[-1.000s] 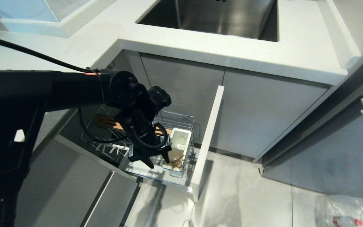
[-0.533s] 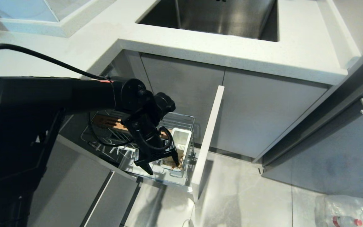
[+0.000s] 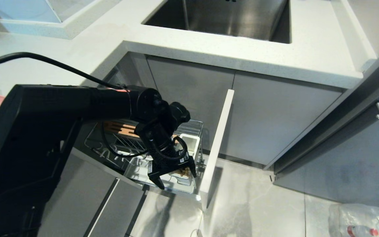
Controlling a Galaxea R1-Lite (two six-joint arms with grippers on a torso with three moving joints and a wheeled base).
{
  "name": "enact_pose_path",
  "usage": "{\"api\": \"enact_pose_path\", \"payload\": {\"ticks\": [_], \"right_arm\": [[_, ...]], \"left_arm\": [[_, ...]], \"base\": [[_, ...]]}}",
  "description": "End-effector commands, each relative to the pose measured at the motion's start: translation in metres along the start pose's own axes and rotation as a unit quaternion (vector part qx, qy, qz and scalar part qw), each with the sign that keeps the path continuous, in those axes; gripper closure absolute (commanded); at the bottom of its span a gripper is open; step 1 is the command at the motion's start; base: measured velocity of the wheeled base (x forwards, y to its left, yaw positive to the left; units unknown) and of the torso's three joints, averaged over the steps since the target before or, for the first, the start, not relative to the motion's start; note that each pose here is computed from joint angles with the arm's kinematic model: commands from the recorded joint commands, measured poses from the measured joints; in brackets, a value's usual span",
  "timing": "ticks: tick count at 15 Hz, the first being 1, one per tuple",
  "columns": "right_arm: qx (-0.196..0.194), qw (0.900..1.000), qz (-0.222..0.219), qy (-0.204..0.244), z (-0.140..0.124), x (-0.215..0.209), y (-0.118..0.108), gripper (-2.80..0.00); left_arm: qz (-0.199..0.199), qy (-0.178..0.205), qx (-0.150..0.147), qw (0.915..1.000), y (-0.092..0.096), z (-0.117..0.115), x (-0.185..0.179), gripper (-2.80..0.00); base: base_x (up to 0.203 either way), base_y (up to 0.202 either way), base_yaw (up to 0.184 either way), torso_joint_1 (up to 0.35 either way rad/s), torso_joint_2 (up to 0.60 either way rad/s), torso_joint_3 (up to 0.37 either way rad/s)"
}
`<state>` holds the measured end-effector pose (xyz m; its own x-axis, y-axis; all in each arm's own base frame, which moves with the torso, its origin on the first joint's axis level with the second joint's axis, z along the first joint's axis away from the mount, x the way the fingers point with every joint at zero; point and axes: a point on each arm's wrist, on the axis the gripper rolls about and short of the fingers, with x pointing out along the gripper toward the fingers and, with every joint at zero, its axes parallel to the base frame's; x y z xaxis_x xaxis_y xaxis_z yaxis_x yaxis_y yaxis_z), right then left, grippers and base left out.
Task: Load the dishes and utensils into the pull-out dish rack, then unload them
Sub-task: Take the chopsticks out of the cupboard
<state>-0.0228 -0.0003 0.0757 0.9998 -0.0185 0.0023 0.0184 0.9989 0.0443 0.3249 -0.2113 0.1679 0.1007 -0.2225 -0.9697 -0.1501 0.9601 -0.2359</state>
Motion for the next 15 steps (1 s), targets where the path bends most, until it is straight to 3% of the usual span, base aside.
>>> {"api": "enact_pose_path", "payload": {"ticks": [1, 4, 11, 15], "right_arm": [[0.0, 1.0, 0.0, 0.0, 0.0, 0.0, 0.0, 0.0], [0.0, 1.0, 0.0, 0.0, 0.0, 0.0, 0.0, 0.0], [0.0, 1.0, 0.0, 0.0, 0.0, 0.0, 0.0, 0.0], [0.0, 1.0, 0.0, 0.0, 0.0, 0.0, 0.0, 0.0]], "left_arm": [[0.003, 0.003, -0.003, 1.0, 0.001, 0.0, 0.001, -2.8], [0.0, 0.006, -0.003, 1.0, 0.0, 0.0, 0.002, -2.8], [0.004, 0.001, -0.041, 0.9991, -0.001, 0.009, 0.016, -2.8], [0.029, -0.015, -0.053, 0.998, 0.003, 0.013, 0.022, -2.8]], "base": [[0.0, 0.0, 0.0, 0.0, 0.0, 0.0], [0.0, 0.0, 0.0, 0.0, 0.0, 0.0], [0.0, 0.0, 0.0, 0.0, 0.0, 0.0], [0.0, 0.0, 0.0, 0.0, 0.0, 0.0]]}}
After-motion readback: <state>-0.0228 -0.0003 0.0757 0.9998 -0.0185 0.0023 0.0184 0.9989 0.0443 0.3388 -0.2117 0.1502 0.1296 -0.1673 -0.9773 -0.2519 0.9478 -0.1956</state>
